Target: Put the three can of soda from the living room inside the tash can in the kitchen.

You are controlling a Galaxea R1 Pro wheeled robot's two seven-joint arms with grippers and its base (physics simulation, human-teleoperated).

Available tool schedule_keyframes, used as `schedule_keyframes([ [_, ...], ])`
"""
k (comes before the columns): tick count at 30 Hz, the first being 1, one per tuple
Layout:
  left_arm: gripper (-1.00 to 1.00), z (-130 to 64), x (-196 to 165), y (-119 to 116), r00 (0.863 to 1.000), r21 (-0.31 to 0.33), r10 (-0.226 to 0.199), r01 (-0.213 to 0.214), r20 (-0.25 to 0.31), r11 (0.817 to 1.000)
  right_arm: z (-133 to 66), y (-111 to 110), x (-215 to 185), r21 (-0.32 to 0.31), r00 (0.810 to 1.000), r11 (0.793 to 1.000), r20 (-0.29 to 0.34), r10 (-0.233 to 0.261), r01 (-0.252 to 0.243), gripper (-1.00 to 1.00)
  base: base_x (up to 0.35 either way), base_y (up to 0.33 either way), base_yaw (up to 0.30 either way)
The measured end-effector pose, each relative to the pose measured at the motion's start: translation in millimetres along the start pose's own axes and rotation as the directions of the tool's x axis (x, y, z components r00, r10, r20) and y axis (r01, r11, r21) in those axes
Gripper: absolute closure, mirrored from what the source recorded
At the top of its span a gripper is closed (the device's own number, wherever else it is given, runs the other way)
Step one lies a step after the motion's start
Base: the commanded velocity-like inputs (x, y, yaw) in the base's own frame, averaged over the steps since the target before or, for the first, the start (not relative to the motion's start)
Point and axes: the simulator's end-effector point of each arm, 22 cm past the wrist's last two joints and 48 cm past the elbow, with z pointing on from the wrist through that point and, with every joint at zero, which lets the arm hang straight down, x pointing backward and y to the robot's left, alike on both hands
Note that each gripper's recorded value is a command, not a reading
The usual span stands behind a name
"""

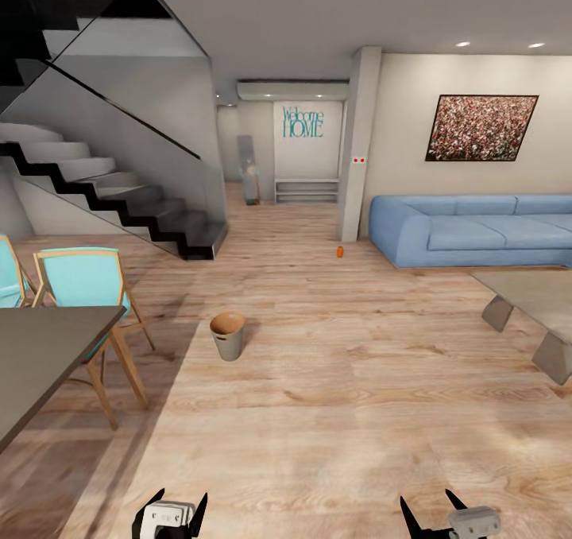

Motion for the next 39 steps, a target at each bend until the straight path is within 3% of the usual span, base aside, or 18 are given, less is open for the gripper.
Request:
schedule_keyframes([
  [22, -1.00, 0.1, -1.3, 0.0, 1.000, 0.000, 0.001, -0.001, 0.005, 1.000, 0.0, 0.9, 0.7, -0.001, 1.000, 1.000, -0.001, 0.002, -0.002, -1.00, 0.000, 0.000, 0.003],
  [39, -1.00, 0.1, 0.6, 0.2, 1.000, 0.000, 0.001, -0.001, 0.001, 1.000, 0.3, 1.1, 1.9, -0.001, 1.000, 1.000, -0.005, 0.002, -0.002, -1.00, 0.000, 0.000, 0.085],
])
